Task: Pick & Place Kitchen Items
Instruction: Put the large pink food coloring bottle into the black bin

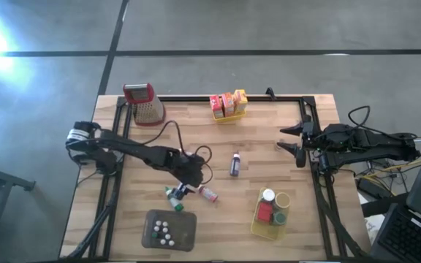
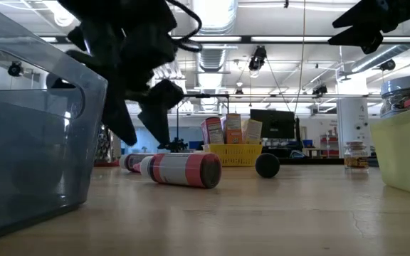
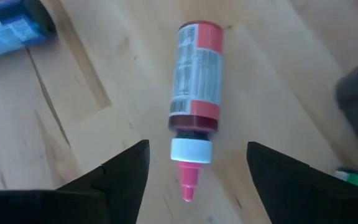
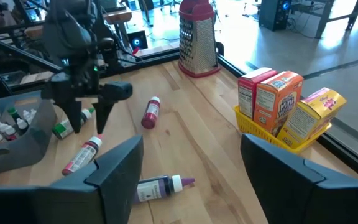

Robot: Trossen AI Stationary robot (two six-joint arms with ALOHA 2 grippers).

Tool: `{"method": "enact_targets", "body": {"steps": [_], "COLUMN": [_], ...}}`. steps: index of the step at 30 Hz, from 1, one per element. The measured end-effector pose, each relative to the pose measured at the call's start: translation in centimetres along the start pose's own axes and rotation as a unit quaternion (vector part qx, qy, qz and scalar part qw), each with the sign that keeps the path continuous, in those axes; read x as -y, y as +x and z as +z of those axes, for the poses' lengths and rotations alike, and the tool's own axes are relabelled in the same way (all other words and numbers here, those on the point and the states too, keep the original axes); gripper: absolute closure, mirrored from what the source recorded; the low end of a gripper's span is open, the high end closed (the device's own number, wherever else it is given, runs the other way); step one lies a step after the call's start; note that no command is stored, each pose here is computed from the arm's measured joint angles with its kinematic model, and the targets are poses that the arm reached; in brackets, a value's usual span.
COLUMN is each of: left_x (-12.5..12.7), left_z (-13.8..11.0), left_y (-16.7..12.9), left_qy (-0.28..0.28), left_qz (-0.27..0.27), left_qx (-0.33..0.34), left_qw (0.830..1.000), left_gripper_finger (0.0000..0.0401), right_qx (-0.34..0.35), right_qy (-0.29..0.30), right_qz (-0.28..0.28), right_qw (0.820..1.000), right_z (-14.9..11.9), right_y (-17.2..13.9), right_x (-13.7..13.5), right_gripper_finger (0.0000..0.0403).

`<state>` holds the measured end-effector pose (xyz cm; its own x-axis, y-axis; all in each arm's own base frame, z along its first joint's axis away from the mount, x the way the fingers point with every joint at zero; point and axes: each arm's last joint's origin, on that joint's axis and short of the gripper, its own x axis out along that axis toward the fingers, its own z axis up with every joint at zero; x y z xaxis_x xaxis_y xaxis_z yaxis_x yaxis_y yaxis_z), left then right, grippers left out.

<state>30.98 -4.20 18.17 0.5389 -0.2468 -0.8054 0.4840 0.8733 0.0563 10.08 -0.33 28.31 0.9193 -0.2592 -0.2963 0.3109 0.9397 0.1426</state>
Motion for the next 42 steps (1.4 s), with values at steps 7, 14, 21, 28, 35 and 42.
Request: {"method": "enact_targets", "body": {"steps": [7,14,21,28,35,42], "left_x": [-0.3,-0.5,-0.5,-0.5,-0.4,-0.6], "left_z": [-0.2,0.0,0.4,1.9,3.4,5.2], "left_y": [1.2,1.2,1.2,1.1,3.2,4.7], "left_qy": [-0.01,-0.013,-0.024,-0.014,-0.013,-0.007], "left_qz": [-0.001,0.011,0.025,0.033,0.012,0.002], "left_qx": [-0.009,-0.004,0.013,0.028,0.006,-0.013], "left_qw": [1.0,1.0,0.999,0.999,1.0,1.0], "left_gripper_finger": [0.0128,0.0128,0.0128,0.0128,0.0128,0.0128], "right_qx": [0.0,0.0,0.0,0.0,0.0,-0.001], "right_qy": [0.0,0.0,0.0,0.0,0.0,0.0], "right_qz": [0.0,0.0,0.0,0.0,0.0,0.0], "right_qw": [1.0,1.0,1.0,1.0,1.0,1.0], "right_z": [0.0,0.0,0.0,0.0,0.0,0.0], "right_y": [0.0,0.0,0.0,0.0,0.0,0.0], "right_x": [0.0,0.0,0.0,0.0,0.0,0.0], "right_gripper_finger": [0.0112,0.0087,0.0064,0.0043,0.0049,0.0071]}}
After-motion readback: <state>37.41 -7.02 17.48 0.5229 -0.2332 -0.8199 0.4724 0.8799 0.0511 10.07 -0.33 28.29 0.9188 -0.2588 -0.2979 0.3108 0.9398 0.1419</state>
